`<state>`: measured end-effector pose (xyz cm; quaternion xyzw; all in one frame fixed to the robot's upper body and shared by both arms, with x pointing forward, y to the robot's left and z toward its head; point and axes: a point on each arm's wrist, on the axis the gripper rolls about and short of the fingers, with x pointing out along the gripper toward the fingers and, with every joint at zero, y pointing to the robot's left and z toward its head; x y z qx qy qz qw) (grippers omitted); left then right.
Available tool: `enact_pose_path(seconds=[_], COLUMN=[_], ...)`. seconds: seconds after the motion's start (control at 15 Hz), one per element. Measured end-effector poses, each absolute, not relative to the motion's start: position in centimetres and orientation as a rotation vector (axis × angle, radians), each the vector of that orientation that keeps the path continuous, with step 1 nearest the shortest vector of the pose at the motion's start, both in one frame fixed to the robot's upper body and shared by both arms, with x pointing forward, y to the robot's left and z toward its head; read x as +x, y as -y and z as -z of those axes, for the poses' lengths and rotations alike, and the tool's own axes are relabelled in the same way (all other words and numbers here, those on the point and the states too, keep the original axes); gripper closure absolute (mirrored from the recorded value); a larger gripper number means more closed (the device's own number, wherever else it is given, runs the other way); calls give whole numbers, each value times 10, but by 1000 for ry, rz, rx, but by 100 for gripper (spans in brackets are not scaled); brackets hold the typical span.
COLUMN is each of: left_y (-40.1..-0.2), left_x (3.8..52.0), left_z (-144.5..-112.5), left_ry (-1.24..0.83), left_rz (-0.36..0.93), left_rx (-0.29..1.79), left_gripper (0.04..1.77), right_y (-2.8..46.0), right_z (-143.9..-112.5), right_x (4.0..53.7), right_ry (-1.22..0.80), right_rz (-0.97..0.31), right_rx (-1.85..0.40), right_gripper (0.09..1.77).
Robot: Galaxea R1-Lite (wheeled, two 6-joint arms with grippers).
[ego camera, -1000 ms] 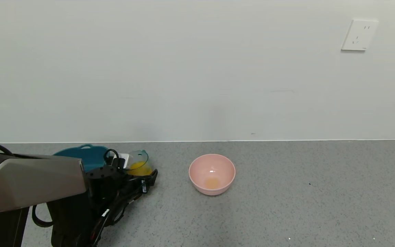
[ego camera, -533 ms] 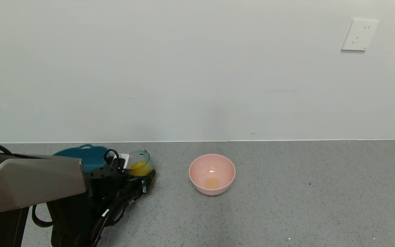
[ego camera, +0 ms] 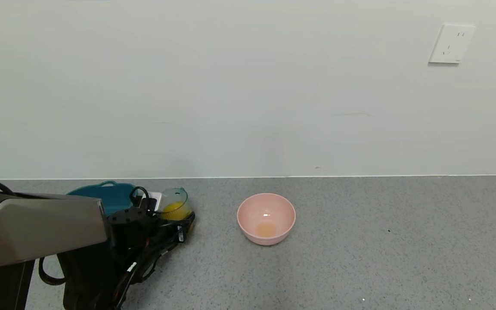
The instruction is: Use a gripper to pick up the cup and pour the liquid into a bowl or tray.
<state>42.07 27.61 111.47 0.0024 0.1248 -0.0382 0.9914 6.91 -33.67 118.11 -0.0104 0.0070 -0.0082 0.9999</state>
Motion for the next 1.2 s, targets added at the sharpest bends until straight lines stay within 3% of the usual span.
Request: enact_pose_path(seconds=[0.53, 1.2], left_y=[-272, -222], left_x=[422, 435], left_z=[-1139, -1222], left_ry=[-267, -214], left_rz=[90, 207], left_rx=[24, 110], left_gripper=[52, 52], right_y=[337, 337], right_z=[-1181, -1181], right_x=[69, 69], right_ry=[-14, -14], right_rz=[16, 16], right_rx=[-21, -21], right_gripper=[15, 15])
